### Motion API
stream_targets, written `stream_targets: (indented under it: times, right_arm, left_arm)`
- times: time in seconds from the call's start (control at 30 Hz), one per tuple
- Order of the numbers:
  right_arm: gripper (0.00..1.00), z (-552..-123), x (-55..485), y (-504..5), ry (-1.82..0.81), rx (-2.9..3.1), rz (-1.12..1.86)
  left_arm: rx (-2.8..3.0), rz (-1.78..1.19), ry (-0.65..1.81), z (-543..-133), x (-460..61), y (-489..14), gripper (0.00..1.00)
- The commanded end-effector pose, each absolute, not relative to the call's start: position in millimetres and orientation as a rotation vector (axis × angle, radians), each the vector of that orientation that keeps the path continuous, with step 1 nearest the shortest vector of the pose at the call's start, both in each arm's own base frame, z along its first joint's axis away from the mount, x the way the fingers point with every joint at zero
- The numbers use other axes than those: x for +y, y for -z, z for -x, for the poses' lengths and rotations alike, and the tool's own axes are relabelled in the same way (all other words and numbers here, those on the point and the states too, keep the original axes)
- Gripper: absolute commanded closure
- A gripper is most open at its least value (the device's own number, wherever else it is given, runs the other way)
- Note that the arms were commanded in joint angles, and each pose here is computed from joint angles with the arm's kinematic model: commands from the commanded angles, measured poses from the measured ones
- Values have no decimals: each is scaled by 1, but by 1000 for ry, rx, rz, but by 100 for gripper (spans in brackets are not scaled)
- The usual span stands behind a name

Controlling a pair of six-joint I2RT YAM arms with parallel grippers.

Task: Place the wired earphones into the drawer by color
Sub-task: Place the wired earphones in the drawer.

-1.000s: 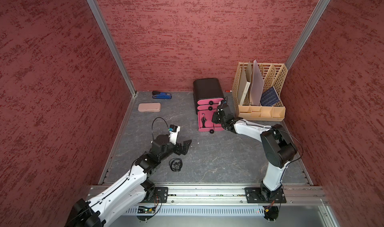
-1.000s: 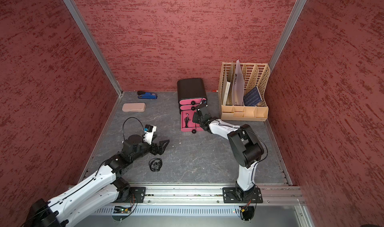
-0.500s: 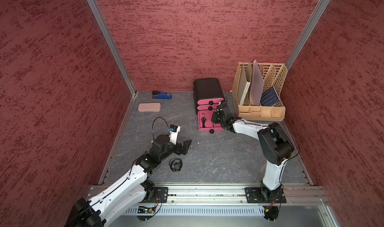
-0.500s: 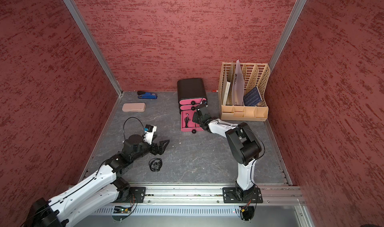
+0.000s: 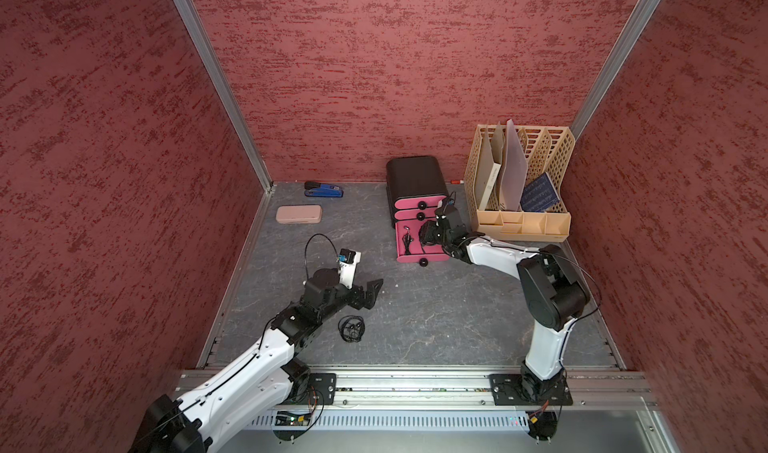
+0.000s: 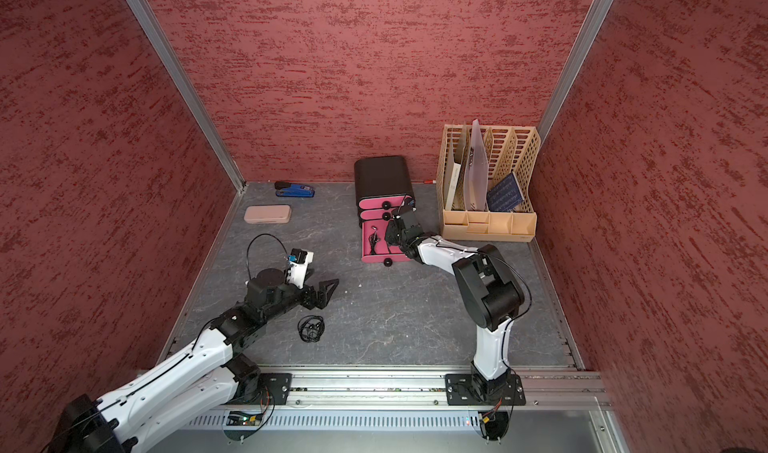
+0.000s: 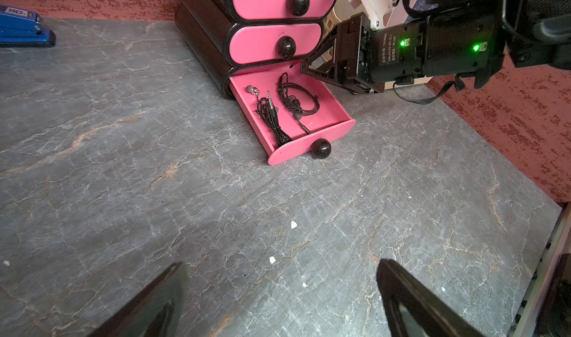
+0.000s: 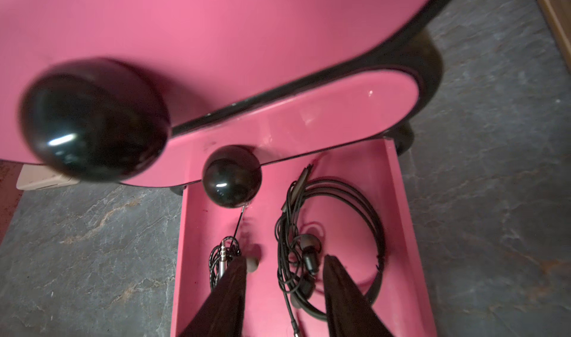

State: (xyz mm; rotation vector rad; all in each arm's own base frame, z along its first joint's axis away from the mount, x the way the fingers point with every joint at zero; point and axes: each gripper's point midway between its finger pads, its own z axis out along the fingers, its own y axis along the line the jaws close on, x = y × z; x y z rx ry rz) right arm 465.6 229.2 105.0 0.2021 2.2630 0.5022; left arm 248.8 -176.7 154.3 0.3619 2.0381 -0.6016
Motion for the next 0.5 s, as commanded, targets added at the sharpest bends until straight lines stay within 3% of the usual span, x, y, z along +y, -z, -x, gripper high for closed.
stream_targets:
  times: [0.0, 0.47]
  right_arm:
    - [48, -456, 225, -132, -542, 2227, -180]
    - [35, -368, 179, -160, -426, 2299, 8]
  left_arm:
    - [2022, -365, 587, -251, -176, -154, 0]
    - [2169, -214, 647, -246, -174, -148, 0]
